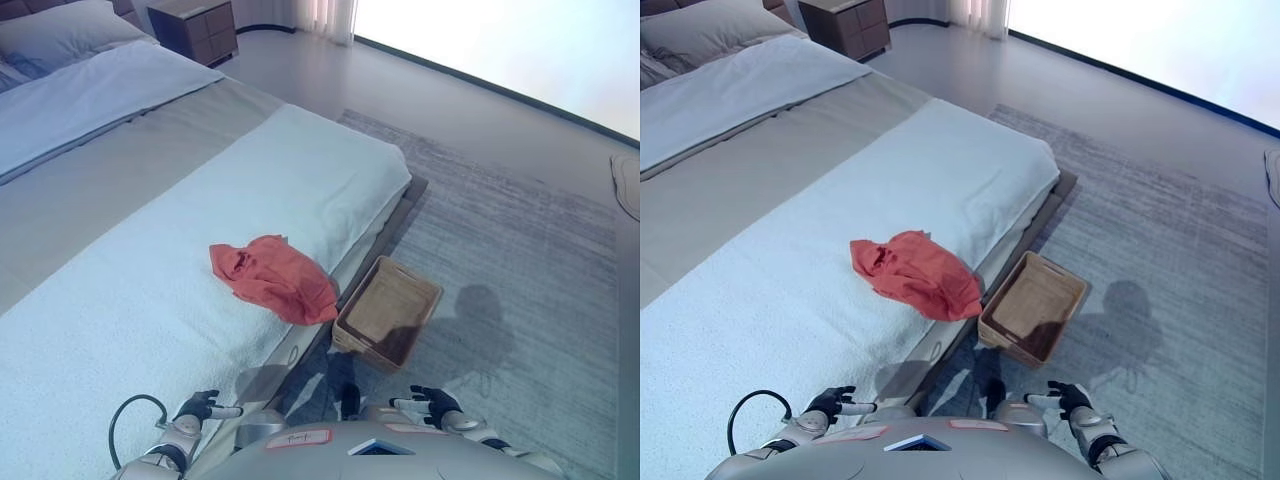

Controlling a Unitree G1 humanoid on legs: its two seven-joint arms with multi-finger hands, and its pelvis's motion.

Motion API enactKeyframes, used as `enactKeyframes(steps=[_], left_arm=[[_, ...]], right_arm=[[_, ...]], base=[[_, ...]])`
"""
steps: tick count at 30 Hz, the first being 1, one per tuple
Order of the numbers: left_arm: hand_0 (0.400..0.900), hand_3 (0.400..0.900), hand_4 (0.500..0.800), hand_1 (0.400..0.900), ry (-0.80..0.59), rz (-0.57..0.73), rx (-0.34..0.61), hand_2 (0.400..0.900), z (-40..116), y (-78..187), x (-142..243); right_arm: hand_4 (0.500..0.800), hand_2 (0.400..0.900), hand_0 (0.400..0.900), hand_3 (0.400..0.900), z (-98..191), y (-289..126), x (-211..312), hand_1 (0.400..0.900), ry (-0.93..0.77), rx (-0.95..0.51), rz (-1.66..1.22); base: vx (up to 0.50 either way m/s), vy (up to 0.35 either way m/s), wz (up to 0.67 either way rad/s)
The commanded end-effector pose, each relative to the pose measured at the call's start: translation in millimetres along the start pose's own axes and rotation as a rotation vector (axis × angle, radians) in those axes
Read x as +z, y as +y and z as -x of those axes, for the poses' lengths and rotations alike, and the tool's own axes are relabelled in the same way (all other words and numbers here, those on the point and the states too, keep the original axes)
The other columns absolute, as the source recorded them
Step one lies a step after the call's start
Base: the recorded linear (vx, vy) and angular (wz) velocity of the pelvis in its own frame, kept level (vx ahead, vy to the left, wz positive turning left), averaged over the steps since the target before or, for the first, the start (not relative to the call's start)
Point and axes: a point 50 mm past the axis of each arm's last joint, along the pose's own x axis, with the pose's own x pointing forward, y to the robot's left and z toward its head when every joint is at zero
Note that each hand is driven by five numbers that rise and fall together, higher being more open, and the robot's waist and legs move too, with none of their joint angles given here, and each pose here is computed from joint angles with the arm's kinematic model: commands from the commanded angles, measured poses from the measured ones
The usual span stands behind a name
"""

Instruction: Put the clothes on the bed into the basket.

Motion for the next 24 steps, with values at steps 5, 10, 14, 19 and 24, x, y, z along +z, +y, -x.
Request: enactKeyframes(steps=[5, 10, 14, 19, 24], left_arm=[[0.9, 0.9, 0.8, 0.9, -0.097, -0.011, 0.073, 0.9, -4.1, 17.3, 41.9], [0.9, 0.9, 0.8, 0.9, -0.163, -0.06, 0.146, 0.9, -3.2, 32.9, 61.9], [0.9, 0.9, 0.8, 0.9, -0.358, -0.14, 0.265, 0.9, 7.8, 54.3, 102.1], [0.9, 0.9, 0.8, 0.9, -0.481, -0.201, 0.376, 0.9, 20.9, 80.6, 127.0], [0.9, 0.9, 0.8, 0.9, -0.539, -0.393, 0.551, 0.9, 34.2, 113.3, 154.6]], right_arm=[[0.8, 0.9, 0.9, 0.9, -1.9, -26.2, 32.0, 0.9, -0.069, -0.079, 0.041], [0.8, 0.9, 0.9, 0.9, -1.5, -29.0, 33.8, 0.9, -0.083, -0.102, 0.036], [0.8, 0.9, 0.9, 0.9, -0.6, -33.6, 35.6, 0.9, -0.101, -0.141, 0.012], [0.8, 0.9, 0.9, 0.9, 0.5, -38.1, 30.3, 0.9, -0.098, -0.153, -0.011], [0.8, 0.9, 0.9, 0.9, 1.3, -38.8, 26.7, 0.9, -0.107, -0.16, -0.017]], base=[[0.0, 0.0, 0.0], [0.001, 0.002, -0.01], [-0.007, -0.004, 0.02], [0.009, -0.005, -0.05], [0.015, -0.008, -0.12]])
